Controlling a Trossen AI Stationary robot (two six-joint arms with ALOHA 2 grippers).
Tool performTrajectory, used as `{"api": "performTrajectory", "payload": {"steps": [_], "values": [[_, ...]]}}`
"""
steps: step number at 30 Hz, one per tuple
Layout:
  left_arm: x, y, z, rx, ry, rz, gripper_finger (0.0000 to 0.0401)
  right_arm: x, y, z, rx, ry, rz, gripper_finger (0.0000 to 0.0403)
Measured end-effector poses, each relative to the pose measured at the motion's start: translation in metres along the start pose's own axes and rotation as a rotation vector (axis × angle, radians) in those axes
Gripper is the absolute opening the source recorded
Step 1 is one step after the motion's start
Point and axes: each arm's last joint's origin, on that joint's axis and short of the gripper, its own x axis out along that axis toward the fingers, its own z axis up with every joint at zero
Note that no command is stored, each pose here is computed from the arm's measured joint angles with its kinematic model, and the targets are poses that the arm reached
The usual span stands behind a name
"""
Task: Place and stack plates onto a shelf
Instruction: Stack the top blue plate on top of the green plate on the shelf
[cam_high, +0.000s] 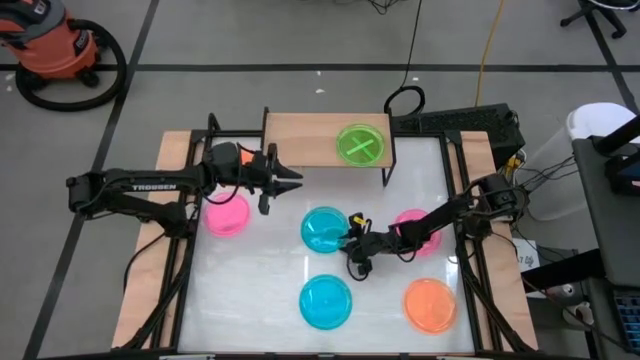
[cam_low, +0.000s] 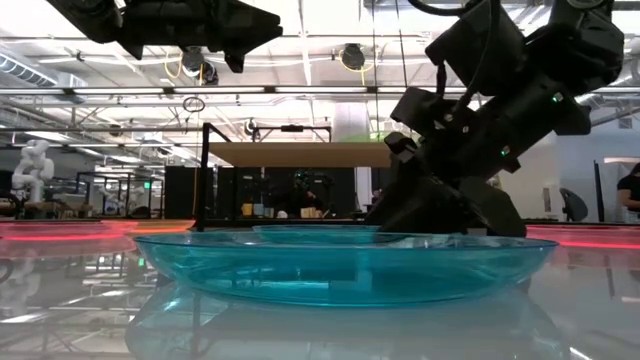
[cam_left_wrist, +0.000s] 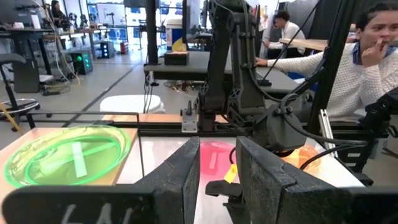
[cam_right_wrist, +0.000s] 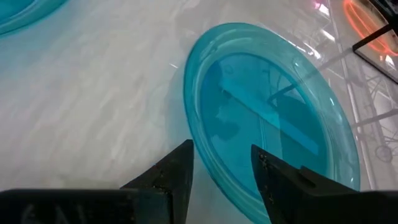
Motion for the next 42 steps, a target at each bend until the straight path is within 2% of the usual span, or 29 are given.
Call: {"api": "performTrajectory", "payload": {"steps": [6, 13, 15, 22, 27, 31, 36, 42], "values": [[0.0, 0.0, 0.0, 0.0, 0.0, 0.0, 0.0108, 0.0, 0.0, -0.001, -0.017, 0.01, 0.003, 0.0114], [0.0, 0.0, 0.0, 0.0, 0.0, 0.016, 0.0108, 0.0, 0.0, -0.001, -0.014, 0.008, -0.002, 0.0018], [0.0, 0.0, 0.0, 0.0, 0.0, 0.016, 0.0108, 0.0, -0.001, 0.001, -0.009, -0.011, -0.009, 0.0005], [0.0, 0.0, -0.001, -0.001, 0.005, 0.016, 0.0108, -0.013, -0.001, 0.016, -0.016, -0.112, -0.032, 0.0001], [0.0, 0.0, -0.001, -0.004, 0.006, 0.015, 0.0108, -0.042, -0.01, 0.04, 0.001, -0.247, -0.074, 0.0], [0.0, 0.0, -0.001, -0.005, 0.007, 0.012, 0.0108, -0.059, -0.016, 0.047, -0.002, -0.267, -0.102, 0.0], [0.001, -0.003, -0.001, -0.003, 0.006, 0.01, 0.0108, -0.057, -0.019, 0.037, -0.012, -0.167, -0.076, 0.0015], [0.002, -0.004, -0.001, -0.001, 0.005, 0.006, 0.0108, -0.054, -0.017, 0.02, -0.007, -0.007, -0.029, 0.0089]]}}
